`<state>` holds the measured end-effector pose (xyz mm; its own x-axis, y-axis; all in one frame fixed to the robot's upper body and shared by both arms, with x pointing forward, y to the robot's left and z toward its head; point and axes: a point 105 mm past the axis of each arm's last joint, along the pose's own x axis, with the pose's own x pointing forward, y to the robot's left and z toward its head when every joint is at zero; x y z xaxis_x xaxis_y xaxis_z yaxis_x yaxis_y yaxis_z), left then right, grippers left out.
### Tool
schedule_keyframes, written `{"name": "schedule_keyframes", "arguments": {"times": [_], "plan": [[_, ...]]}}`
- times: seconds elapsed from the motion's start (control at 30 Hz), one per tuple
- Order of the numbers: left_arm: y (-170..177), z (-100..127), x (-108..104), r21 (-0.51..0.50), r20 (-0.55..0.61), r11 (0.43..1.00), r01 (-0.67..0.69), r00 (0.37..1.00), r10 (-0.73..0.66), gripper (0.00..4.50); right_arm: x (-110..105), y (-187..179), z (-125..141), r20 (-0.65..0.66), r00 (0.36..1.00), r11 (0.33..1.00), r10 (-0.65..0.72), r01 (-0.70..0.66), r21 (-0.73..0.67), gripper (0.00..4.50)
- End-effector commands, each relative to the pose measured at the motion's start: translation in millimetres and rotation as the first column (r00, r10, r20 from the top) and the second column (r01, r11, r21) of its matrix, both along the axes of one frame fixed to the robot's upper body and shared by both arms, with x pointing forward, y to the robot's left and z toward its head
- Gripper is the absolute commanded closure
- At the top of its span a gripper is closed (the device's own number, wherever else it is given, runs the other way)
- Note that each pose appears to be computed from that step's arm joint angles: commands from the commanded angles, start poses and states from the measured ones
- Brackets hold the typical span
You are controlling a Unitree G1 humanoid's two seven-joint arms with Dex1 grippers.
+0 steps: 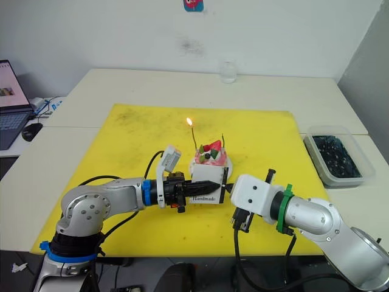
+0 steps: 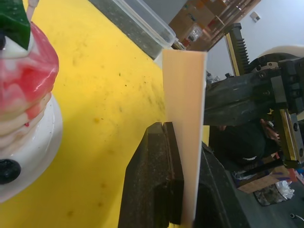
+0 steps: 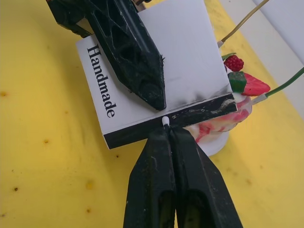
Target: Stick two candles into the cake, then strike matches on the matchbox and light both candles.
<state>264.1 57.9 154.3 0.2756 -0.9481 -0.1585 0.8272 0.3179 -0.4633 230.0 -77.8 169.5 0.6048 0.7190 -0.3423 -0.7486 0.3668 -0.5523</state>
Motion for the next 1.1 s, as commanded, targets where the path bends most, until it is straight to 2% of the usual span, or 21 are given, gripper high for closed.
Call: {"name": "schedule_keyframes", "arguments": {"times": [0.03, 0.37, 0.73, 1.1], "plan": [[-3.0, 9.7, 0.9, -0.012, 0.081, 1.0, -0.027, 0.996, 0.028, 4.5, 0.4, -0.8, 4.1, 0.011, 1.0, 1.0, -0.019, 0.019, -0.002, 4.48], [-6.3, 8.0, 0.1, -0.021, 0.093, 0.999, -0.047, 0.994, 0.049, 4.5, 3.4, -2.0, 3.0, -0.044, 0.995, 0.996, -0.085, 0.087, 0.036, 4.48], [-8.7, 6.6, -1.3, -0.02, 0.094, 0.999, -0.041, 0.995, 0.043, 4.5, 2.8, -2.0, 7.8, -0.055, 0.994, 0.994, -0.098, 0.101, 0.051, 4.48], [-6.4, 4.6, 7.8, -0.001, 0.101, 0.997, -0.08, 0.992, 0.08, 4.5, 0.8, -4.9, 13.2, 0.004, 0.998, 0.998, -0.069, 0.069, 0.001, 4.48]]}}
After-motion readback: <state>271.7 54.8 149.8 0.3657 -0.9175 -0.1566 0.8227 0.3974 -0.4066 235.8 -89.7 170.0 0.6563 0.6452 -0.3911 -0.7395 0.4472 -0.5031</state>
